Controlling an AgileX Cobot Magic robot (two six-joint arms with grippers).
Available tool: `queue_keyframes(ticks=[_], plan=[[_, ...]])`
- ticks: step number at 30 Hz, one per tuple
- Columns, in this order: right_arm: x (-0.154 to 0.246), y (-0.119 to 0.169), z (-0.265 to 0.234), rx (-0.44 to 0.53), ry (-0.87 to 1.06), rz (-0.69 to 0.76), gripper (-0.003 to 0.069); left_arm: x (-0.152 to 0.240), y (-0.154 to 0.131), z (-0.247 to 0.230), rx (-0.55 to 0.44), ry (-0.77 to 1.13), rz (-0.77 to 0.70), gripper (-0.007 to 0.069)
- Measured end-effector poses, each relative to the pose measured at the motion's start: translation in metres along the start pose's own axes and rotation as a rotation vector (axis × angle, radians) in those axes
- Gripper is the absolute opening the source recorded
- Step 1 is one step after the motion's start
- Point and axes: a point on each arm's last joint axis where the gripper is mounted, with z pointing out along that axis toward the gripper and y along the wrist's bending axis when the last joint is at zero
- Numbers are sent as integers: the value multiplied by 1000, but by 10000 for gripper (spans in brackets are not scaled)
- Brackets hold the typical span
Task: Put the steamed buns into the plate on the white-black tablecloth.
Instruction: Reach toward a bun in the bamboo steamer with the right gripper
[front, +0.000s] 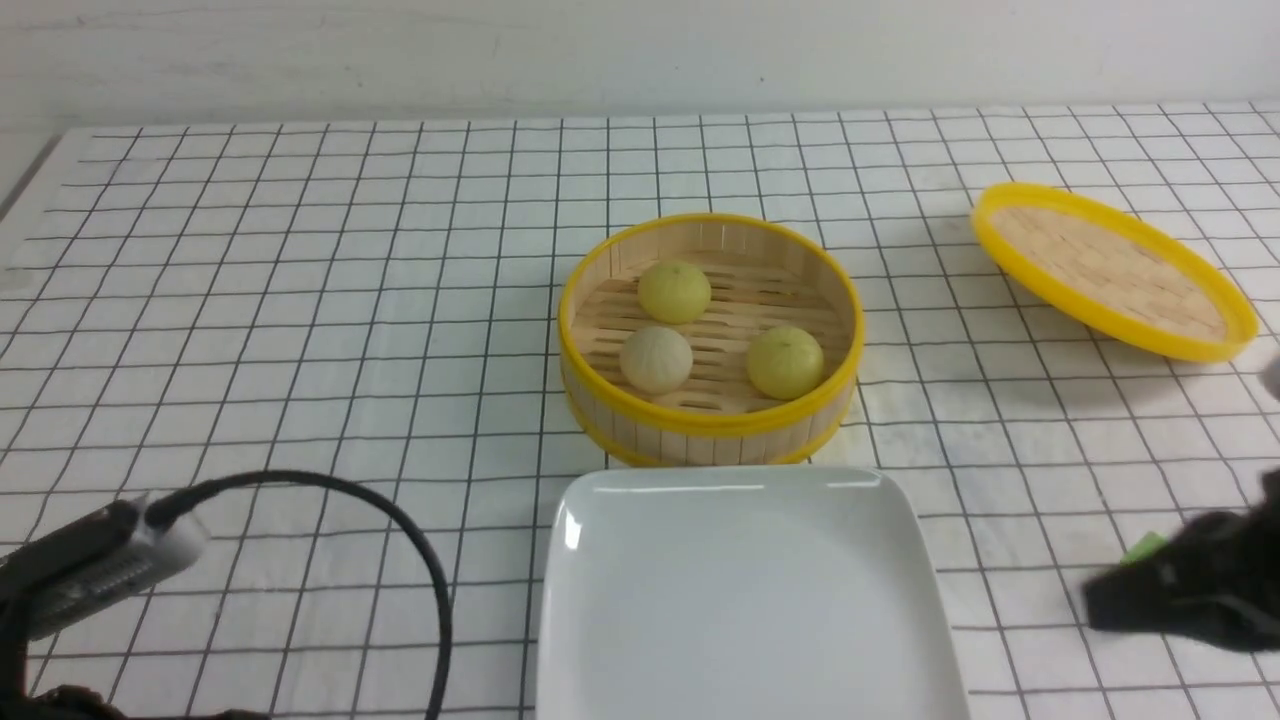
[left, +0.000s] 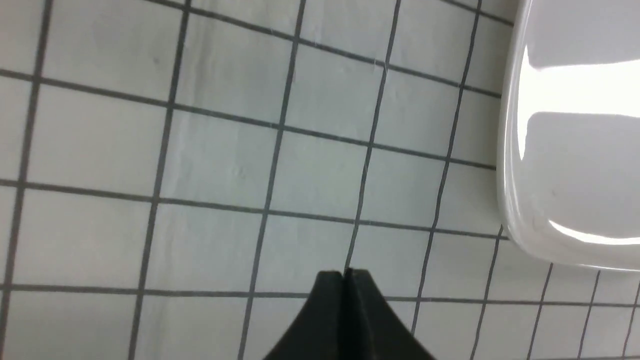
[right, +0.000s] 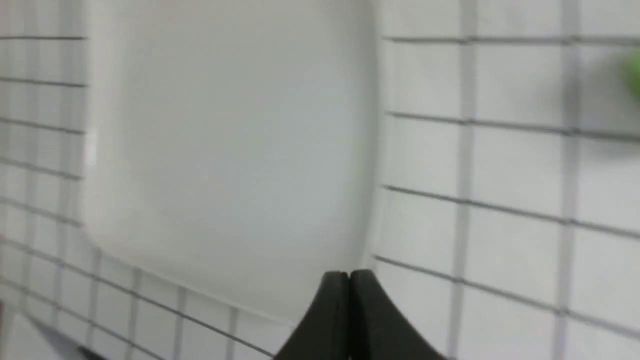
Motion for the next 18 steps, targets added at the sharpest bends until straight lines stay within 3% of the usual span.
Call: queue_keyframes(ticks=[2, 6, 10, 14, 18], plan=[[-24, 11, 19, -61, 22, -63, 55, -4, 0, 5, -6, 21, 0, 14], [-60, 26, 46, -64, 31, -145, 121, -8, 0, 6, -7, 4, 2, 38], [-106, 39, 82, 14, 12, -249, 227, -9, 0, 6, -6, -16, 5, 76], [-149, 34, 121, 133, -24, -320, 336, -10, 0, 6, -4, -27, 5, 122], [-173, 19, 154, 209, -52, -370, 374, -12, -1, 6, -3, -44, 4, 159]])
